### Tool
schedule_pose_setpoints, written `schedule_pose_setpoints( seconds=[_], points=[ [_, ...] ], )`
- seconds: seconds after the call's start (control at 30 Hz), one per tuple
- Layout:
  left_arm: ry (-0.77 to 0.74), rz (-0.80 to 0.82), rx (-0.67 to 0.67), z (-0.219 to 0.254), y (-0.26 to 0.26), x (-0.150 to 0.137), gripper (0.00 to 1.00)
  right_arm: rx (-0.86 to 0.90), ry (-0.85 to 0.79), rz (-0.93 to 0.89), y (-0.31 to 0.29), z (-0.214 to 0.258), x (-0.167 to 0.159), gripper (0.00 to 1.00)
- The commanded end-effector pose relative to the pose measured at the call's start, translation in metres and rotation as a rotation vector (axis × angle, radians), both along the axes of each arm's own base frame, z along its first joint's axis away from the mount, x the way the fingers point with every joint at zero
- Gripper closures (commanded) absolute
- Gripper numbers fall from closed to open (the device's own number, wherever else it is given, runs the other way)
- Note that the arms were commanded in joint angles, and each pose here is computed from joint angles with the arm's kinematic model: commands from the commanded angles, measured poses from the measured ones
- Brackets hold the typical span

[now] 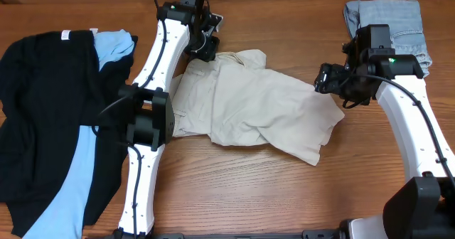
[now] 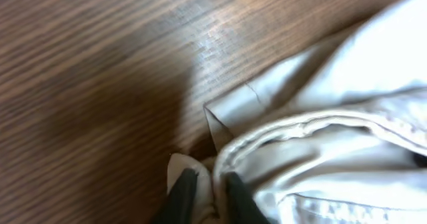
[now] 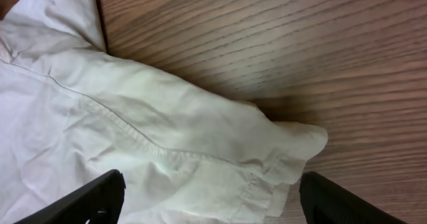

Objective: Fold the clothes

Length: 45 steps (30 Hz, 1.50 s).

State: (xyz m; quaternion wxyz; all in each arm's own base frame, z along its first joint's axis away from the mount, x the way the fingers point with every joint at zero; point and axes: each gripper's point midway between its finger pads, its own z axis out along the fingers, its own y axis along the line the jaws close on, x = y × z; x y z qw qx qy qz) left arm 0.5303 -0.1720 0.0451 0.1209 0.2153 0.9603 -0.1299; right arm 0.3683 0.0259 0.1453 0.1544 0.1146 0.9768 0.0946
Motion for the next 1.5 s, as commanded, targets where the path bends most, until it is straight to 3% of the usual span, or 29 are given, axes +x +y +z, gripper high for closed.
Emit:
schedule_pose_setpoints(
  seconds=[0.0,0.3,0.47,0.8,0.97,1.17,1.47],
  points=[
    [-0.011,-0.008,-0.004,0.012,0.002,0.0,0.96,-0.007,-0.009,-0.001,-0.002,0.001,0.003,0.12],
    [-0.116,0.162,-0.035,0.117,0.019,0.004,0.96,0.03,0.034,0.011,0.005,-0.003,-0.007,0.12],
    [-0.188,0.17,-0.051,0.172,0.021,-0.014,0.96,0.083,0.092,-0.021,0.012,-0.04,-0.022,0.12],
    [-0.134,0.168,-0.028,0.166,0.022,-0.028,0.96,0.125,0.027,-0.034,0.017,-0.096,-0.024,0.13],
    [-0.134,0.168,-0.028,0.166,0.022,-0.028,0.96,0.096,-0.043,-0.086,0.009,-0.116,-0.017,0.22],
    [-0.13,0.168,-0.026,0.166,0.022,-0.028,0.96,0.008,-0.082,-0.138,-0.008,-0.127,-0.012,0.23],
    [-0.133,0.176,-0.005,0.165,0.026,-0.028,0.96,0.058,-0.092,-0.117,0.001,-0.148,0.0,0.28]
  ],
)
